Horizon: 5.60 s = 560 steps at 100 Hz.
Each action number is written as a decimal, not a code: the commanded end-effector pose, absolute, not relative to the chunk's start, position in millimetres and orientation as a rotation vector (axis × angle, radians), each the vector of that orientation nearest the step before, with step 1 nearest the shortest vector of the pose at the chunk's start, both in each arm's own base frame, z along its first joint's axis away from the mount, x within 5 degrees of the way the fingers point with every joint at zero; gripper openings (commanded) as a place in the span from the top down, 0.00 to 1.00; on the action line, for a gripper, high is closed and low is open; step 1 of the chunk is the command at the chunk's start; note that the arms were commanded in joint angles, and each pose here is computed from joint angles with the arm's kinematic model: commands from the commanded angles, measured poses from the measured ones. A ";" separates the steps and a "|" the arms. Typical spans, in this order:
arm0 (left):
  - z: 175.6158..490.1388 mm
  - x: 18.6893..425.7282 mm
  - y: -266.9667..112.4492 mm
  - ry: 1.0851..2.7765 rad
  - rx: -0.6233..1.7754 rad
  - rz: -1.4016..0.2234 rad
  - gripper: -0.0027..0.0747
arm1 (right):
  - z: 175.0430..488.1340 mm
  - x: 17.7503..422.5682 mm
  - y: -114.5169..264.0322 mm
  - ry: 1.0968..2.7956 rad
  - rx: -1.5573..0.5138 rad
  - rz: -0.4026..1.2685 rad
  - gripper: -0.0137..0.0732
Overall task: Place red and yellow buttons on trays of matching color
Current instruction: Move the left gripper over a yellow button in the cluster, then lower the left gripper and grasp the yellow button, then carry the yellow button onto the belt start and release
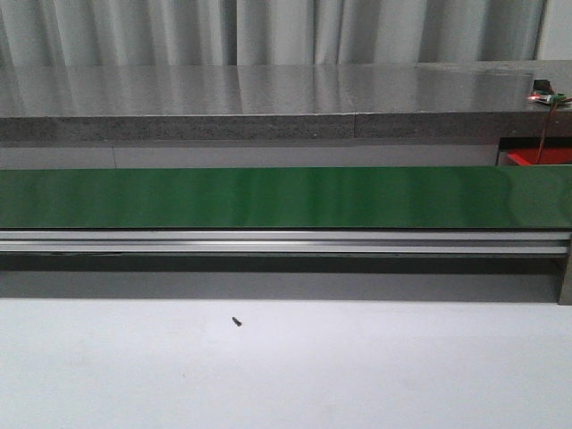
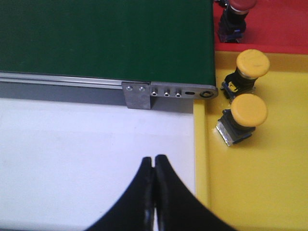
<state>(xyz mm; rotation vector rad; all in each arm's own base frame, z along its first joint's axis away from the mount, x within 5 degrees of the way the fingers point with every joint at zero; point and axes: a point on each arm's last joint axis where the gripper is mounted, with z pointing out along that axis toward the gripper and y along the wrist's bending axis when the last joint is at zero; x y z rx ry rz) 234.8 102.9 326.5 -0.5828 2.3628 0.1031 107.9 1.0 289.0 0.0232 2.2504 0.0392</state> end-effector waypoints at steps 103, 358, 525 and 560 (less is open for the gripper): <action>279.9 377.1 194.3 2.422 -0.708 0.058 0.22 | 301.8 111.5 1.1 2.162 0.018 0.036 0.92; 319.2 362.7 188.3 2.170 -0.647 0.105 0.79 | 301.8 111.5 1.1 2.162 0.018 0.036 0.92; 258.5 345.1 61.8 2.375 -0.314 -0.074 0.34 | 301.8 111.5 1.1 2.162 0.018 0.036 0.92; 296.0 331.0 48.2 2.264 -0.279 -0.099 0.17 | 301.8 111.5 1.1 2.162 0.018 0.036 0.92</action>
